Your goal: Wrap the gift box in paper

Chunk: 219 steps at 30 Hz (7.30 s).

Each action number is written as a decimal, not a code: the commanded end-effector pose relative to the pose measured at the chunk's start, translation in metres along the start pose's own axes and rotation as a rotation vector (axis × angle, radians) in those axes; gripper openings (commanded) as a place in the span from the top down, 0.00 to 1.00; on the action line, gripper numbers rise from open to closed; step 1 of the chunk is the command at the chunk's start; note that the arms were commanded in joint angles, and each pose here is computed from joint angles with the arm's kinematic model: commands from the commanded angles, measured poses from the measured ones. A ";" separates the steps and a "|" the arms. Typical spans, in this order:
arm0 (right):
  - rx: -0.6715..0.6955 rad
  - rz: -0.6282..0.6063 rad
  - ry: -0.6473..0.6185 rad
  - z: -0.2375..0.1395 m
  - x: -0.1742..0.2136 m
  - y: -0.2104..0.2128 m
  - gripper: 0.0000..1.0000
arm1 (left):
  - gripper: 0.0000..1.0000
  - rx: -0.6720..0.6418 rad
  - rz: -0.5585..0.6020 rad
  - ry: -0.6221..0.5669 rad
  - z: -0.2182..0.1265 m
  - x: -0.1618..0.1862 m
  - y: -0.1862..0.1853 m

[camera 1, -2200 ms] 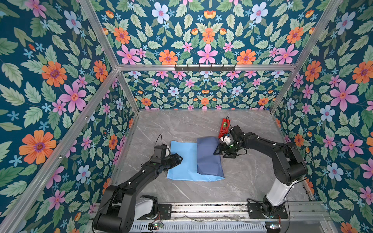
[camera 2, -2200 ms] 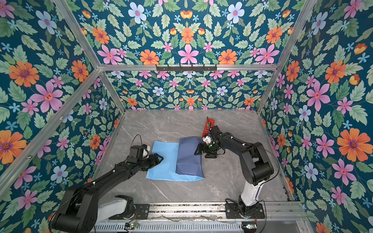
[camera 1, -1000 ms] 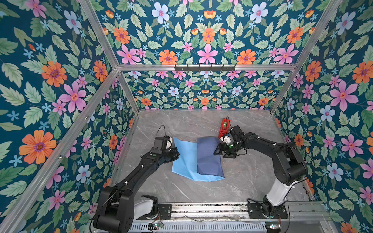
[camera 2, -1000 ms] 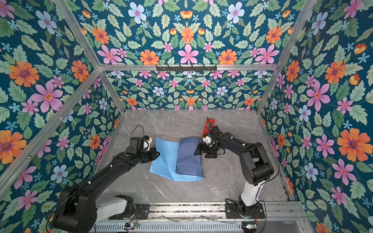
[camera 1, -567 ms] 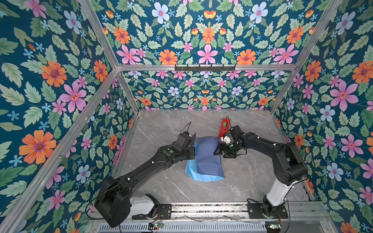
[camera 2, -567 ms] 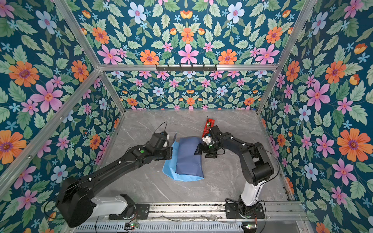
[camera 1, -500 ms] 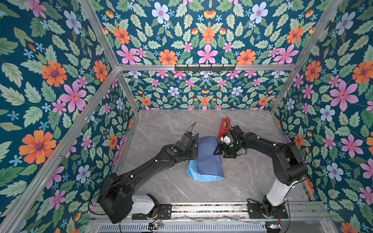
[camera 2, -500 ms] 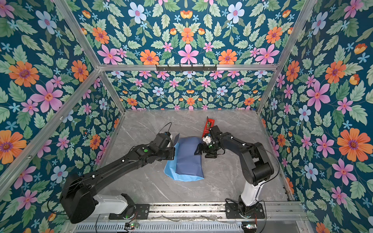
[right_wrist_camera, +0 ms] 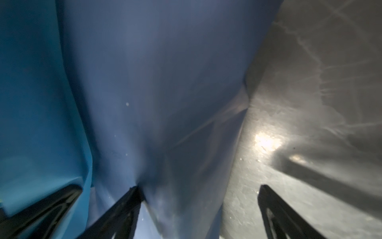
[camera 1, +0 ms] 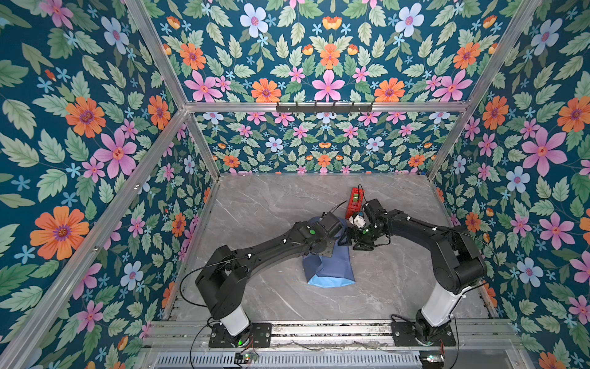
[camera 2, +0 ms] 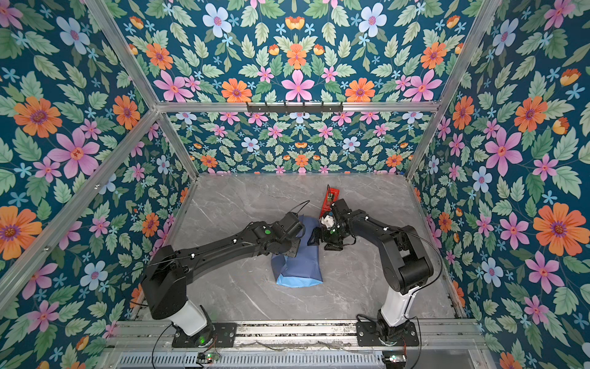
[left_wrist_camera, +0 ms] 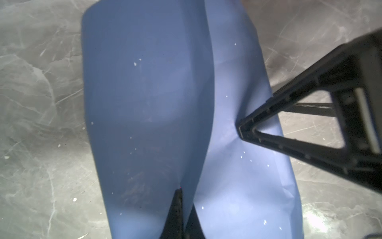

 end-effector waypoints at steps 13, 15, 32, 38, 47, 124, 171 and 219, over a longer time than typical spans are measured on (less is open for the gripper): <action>0.166 0.045 0.059 0.004 0.018 -0.031 0.11 | 1.00 0.002 0.105 0.100 0.018 0.009 -0.013; 0.167 0.046 0.058 0.004 0.018 -0.031 0.11 | 1.00 -0.011 0.115 0.090 0.015 0.006 -0.012; 0.170 0.047 0.061 0.003 0.020 -0.031 0.12 | 1.00 -0.088 0.081 0.011 -0.027 -0.009 0.029; 0.172 0.049 0.061 0.003 0.020 -0.032 0.12 | 1.00 -0.056 0.093 0.034 -0.019 -0.012 0.017; 0.167 0.046 0.056 0.002 0.018 -0.030 0.12 | 1.00 -0.117 0.175 0.092 -0.004 -0.014 0.015; 0.140 0.053 0.029 -0.005 0.013 -0.017 0.12 | 1.00 0.067 0.089 0.198 0.032 0.008 -0.007; 0.138 0.063 0.035 -0.001 0.014 -0.019 0.12 | 1.00 0.051 0.104 0.193 0.035 0.004 -0.014; 0.102 0.110 0.000 -0.001 0.027 -0.024 0.13 | 1.00 0.214 0.000 0.119 0.026 -0.018 -0.052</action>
Point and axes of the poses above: each gripper's point midway between its finger pads, its own z axis out along the fingers, its own y axis along the line the jaws close on, x = y × z, the point moved 1 cm from there along -z, back along the fingers, and after that the axes turned 14 degrees about -z, right-handed, at the moved point
